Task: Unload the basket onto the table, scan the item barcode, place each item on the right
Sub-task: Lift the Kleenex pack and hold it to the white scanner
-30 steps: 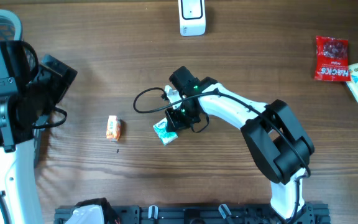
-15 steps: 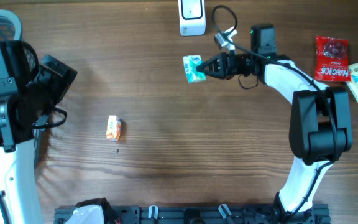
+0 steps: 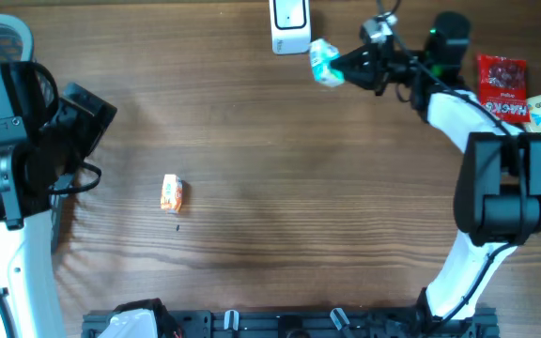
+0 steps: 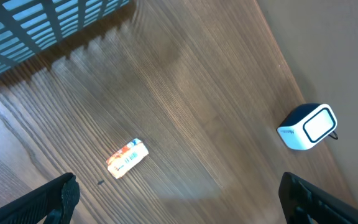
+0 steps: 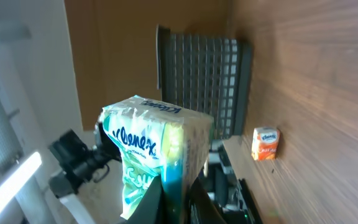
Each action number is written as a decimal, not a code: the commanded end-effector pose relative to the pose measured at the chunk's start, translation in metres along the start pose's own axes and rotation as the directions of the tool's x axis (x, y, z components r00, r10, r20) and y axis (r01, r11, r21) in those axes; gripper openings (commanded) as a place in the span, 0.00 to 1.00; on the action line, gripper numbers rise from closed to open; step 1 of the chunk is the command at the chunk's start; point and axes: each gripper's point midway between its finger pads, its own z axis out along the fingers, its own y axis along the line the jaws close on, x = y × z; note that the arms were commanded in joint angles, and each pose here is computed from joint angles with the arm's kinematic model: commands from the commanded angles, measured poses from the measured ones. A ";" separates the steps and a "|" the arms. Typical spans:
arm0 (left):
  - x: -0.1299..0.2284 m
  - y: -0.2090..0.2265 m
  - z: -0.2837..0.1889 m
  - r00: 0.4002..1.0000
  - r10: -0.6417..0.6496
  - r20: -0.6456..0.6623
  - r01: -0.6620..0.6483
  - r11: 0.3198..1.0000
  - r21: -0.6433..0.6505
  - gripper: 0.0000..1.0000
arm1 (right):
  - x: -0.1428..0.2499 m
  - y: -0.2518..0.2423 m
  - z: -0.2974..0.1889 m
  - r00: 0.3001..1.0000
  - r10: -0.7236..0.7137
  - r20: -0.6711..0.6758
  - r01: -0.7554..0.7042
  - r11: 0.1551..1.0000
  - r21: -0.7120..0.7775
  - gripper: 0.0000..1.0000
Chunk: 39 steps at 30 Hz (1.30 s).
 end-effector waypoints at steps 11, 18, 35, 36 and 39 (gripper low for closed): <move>-0.004 0.002 0.000 1.000 0.012 0.017 -0.011 1.000 -0.012 1.00 | 0.003 0.002 -0.014 0.999 -0.046 -0.027 0.046 0.999 -0.012 0.04; -0.004 0.002 0.000 1.000 0.011 0.017 -0.011 1.000 -0.012 1.00 | 0.003 0.002 -0.014 0.997 -0.067 -0.027 0.067 0.998 -0.012 0.04; -0.004 0.002 0.000 1.000 0.011 0.017 -0.011 1.000 -0.012 1.00 | -0.065 -0.028 0.009 0.913 -0.223 0.340 0.159 0.965 0.207 0.05; -0.004 0.002 0.000 1.000 0.012 0.017 -0.011 1.000 -0.012 1.00 | -0.071 -0.053 0.008 0.904 -0.210 0.372 0.089 0.944 0.317 0.05; -0.004 0.002 0.000 1.000 0.012 0.017 -0.011 1.000 -0.012 1.00 | -0.079 -0.107 -0.023 0.864 -0.342 0.369 -0.091 0.616 0.783 0.05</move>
